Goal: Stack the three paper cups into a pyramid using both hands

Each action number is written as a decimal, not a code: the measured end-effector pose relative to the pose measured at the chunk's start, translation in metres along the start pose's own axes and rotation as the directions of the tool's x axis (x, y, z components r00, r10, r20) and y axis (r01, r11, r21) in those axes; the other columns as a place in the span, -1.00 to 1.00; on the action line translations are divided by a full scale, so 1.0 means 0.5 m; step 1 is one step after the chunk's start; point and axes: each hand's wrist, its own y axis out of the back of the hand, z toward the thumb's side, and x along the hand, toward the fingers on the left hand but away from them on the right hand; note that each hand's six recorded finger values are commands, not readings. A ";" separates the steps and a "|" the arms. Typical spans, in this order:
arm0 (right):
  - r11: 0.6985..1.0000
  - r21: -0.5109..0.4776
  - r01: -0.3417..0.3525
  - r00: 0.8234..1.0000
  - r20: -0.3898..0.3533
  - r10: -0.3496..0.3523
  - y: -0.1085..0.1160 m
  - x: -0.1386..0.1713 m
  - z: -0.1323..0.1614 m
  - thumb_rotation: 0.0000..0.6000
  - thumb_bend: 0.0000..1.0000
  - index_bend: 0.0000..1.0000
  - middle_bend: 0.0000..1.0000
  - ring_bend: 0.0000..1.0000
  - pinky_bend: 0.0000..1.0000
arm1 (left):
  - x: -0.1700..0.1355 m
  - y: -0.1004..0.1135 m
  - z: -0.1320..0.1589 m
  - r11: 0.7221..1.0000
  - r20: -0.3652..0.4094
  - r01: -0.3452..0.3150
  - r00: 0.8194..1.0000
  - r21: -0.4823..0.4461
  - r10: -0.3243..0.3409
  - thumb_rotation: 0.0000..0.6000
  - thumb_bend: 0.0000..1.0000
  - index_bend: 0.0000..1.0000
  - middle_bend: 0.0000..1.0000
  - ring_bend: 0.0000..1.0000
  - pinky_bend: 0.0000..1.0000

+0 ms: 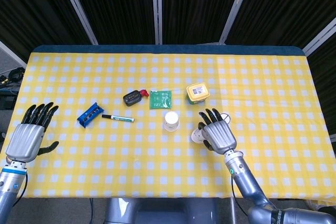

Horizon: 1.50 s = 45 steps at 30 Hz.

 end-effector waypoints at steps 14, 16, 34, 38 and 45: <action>1.000 0.027 -0.011 1.000 0.029 0.011 0.006 -0.100 0.005 1.00 -0.50 0.03 -0.77 -1.00 -0.99 | 0.014 -0.002 -0.012 1.000 -0.015 0.023 1.000 -0.013 -0.023 1.00 -0.60 -1.00 -1.00 -1.00 -1.00; 1.000 0.020 -0.014 1.000 0.026 0.013 0.001 -0.105 0.010 1.00 -0.50 0.03 -0.77 -1.00 -0.99 | 0.014 -0.002 -0.013 1.000 -0.014 0.021 1.000 -0.015 -0.021 1.00 -0.60 -1.00 -1.00 -1.00 -1.00; 1.000 0.024 0.003 1.000 0.017 -0.004 -0.016 -0.152 0.038 1.00 -0.51 0.03 -0.77 -1.00 -0.99 | 0.025 -0.018 -0.010 0.998 0.000 0.062 0.998 -0.024 -0.062 1.00 -0.60 -1.00 -1.00 -1.00 -1.00; 0.999 0.038 0.014 1.000 0.009 -0.014 -0.011 -0.156 0.046 1.00 -0.51 0.03 -0.77 -1.00 -0.99 | 0.030 -0.017 -0.015 0.998 -0.006 0.063 0.998 -0.032 -0.063 1.00 -0.60 -1.00 -1.00 -1.00 -1.00; 0.999 0.048 0.002 1.000 0.008 -0.003 -0.020 -0.155 0.051 1.00 -0.51 0.02 -0.77 -1.00 -0.99 | 0.031 -0.020 -0.016 0.997 -0.005 0.074 0.997 -0.035 -0.074 1.00 -0.60 -1.00 -1.00 -1.00 -1.00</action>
